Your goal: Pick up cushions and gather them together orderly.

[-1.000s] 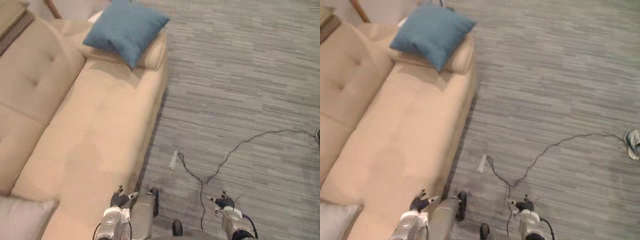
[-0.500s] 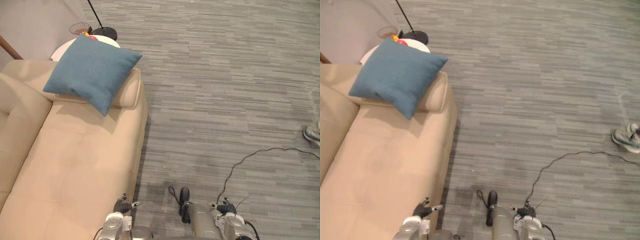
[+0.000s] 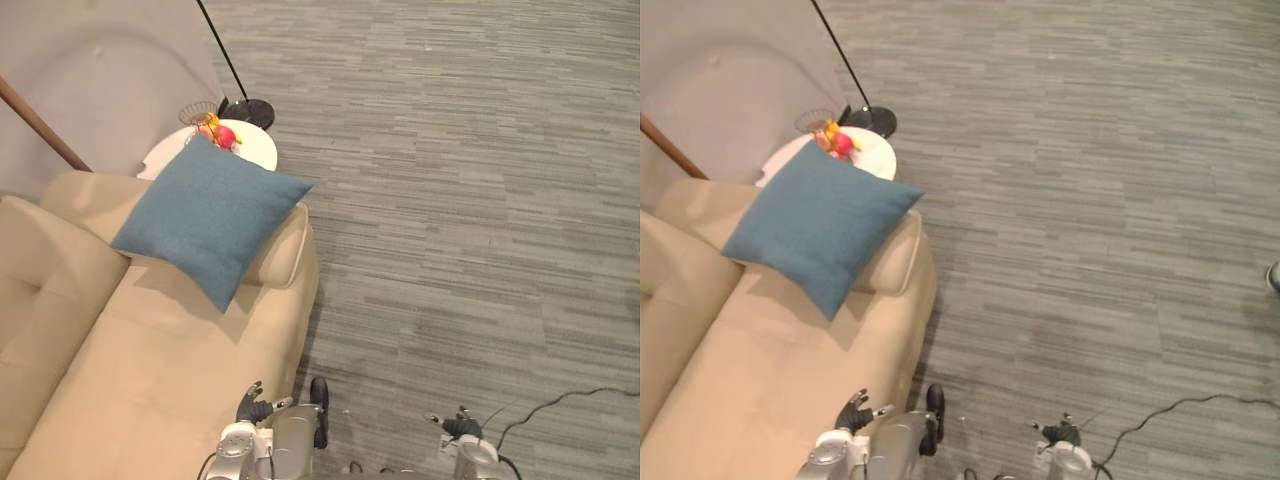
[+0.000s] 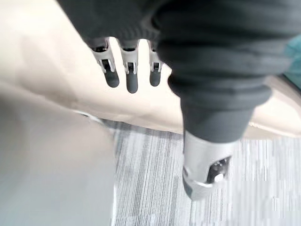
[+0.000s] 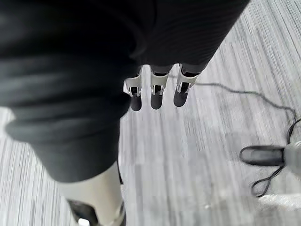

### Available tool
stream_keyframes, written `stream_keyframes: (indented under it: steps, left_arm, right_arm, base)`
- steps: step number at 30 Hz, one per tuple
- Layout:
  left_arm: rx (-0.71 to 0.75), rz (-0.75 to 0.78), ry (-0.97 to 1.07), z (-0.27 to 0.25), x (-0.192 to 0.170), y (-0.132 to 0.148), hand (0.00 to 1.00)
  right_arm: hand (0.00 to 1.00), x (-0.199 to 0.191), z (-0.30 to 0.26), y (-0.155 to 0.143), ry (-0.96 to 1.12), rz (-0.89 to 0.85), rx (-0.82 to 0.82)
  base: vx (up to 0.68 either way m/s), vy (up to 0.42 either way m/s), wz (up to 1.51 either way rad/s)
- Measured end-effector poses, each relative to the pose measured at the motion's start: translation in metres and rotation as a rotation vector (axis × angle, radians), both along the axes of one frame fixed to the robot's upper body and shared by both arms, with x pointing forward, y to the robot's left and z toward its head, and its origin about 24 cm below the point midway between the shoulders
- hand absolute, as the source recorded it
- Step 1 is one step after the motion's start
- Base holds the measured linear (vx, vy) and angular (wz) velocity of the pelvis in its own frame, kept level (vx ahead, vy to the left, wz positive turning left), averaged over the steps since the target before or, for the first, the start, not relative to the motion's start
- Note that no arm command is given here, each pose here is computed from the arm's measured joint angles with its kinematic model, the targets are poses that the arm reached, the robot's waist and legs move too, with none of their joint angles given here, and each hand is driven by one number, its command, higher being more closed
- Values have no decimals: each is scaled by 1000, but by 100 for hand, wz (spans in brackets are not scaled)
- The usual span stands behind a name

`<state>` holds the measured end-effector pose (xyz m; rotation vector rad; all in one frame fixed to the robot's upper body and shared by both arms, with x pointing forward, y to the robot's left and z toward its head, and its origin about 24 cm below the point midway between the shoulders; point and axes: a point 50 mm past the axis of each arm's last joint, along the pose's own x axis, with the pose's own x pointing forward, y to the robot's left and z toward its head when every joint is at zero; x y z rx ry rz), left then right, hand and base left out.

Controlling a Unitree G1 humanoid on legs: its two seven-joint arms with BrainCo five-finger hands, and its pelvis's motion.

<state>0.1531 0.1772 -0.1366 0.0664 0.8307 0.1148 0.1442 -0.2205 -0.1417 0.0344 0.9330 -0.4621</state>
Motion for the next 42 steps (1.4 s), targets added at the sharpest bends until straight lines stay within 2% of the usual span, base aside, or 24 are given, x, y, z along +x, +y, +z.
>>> stream_keyframes:
  steps: [8, 13, 15, 20, 29, 33, 39, 42]
  left_arm:
    - [43, -38, 64, -5, -11, 12, 0]
    - [45, -25, 48, -4, -8, 8, 0]
    - [58, -23, 58, -5, -12, 13, 0]
    - [-23, -13, 75, -10, -15, -15, 0]
    - [-10, -164, 46, -5, -3, -31, 0]
    - [21, -164, 49, -5, -3, -20, 0]
    - [37, -151, 64, -7, -9, -11, 0]
    - [66, -113, 82, -8, -15, 5, 0]
  right_arm:
    - [0, -8, -3, 1, 25, 31, 5]
    - [0, 0, 0, -2, 6, 37, -6]
    - [0, -13, -5, -1, 38, 27, 1]
    - [0, -21, -4, -17, 60, 8, -34]
    - [0, -19, 0, -26, 25, -38, -50]
    - [0, -18, -3, -12, 22, -35, -11]
    - [0, -18, -4, -8, 24, -28, -3]
    - [0, -24, -8, 6, 39, -12, 35]
  base:
    - [473, 57, 17]
    - [398, -247, 61]
    - [340, -379, 98]
    - [258, -410, 98]
    - [69, -134, 117]
    - [54, 142, 68]
    - [5, 175, 48]
    - [19, -62, 70]
